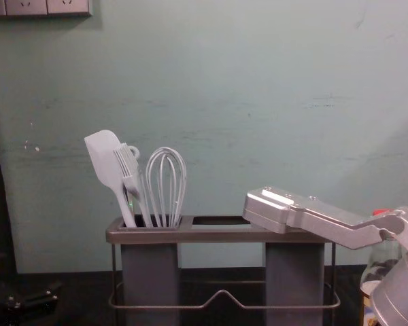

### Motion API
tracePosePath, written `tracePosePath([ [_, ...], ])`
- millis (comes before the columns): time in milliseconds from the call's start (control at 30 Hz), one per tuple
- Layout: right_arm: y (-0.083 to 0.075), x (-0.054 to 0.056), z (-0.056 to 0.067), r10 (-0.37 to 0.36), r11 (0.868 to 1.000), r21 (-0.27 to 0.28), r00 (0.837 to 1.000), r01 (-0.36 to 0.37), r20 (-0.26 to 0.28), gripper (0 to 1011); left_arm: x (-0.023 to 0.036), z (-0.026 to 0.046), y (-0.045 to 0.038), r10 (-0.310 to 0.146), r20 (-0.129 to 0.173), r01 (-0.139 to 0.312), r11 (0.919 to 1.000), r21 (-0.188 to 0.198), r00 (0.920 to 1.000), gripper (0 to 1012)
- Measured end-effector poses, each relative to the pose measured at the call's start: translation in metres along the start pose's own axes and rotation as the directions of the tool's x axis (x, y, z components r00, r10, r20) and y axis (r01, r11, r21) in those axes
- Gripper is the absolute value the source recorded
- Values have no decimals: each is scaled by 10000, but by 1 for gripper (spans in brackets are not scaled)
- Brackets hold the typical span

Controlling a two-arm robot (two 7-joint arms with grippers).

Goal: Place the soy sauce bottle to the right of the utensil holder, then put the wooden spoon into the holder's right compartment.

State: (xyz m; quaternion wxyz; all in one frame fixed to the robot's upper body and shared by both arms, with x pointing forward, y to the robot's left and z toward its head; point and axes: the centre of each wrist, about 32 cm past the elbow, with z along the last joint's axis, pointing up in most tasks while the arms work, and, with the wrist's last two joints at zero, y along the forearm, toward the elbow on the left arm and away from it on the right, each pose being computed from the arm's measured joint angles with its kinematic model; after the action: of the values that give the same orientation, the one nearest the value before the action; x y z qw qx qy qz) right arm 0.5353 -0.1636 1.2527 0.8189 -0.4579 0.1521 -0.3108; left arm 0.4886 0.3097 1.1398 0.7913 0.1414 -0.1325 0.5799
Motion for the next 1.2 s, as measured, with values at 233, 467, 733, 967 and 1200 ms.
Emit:
tracePosePath([
  [233, -20, -37, -21, -57, 9999, 143, 9999, 55, 151, 846, 0, 0, 0, -1, 0, 1, 10000, 1, 10000, 1011],
  [467, -107, -84, -66, -385, 9966, 745, 9988, 362, 291, 847, 0, 0, 0, 0, 0, 0, 10000, 0, 10000, 1011],
  [733, -219, -132, -137, -774, 9845, 1602, 9964, 708, 351, 847, 0, 0, 0, 0, 0, 0, 10000, 0, 10000, 1012],
  [967, -407, -246, -196, -1418, 9544, 2728, 9882, 1208, 583, 846, 0, 0, 0, -1, 0, 1, 10000, 0, 10000, 1011],
  [1200, -655, -388, -259, -2214, 8971, 4078, 9717, 1700, 820, 847, 0, 0, 0, 0, 0, 0, 10000, 1, 10000, 1011],
])
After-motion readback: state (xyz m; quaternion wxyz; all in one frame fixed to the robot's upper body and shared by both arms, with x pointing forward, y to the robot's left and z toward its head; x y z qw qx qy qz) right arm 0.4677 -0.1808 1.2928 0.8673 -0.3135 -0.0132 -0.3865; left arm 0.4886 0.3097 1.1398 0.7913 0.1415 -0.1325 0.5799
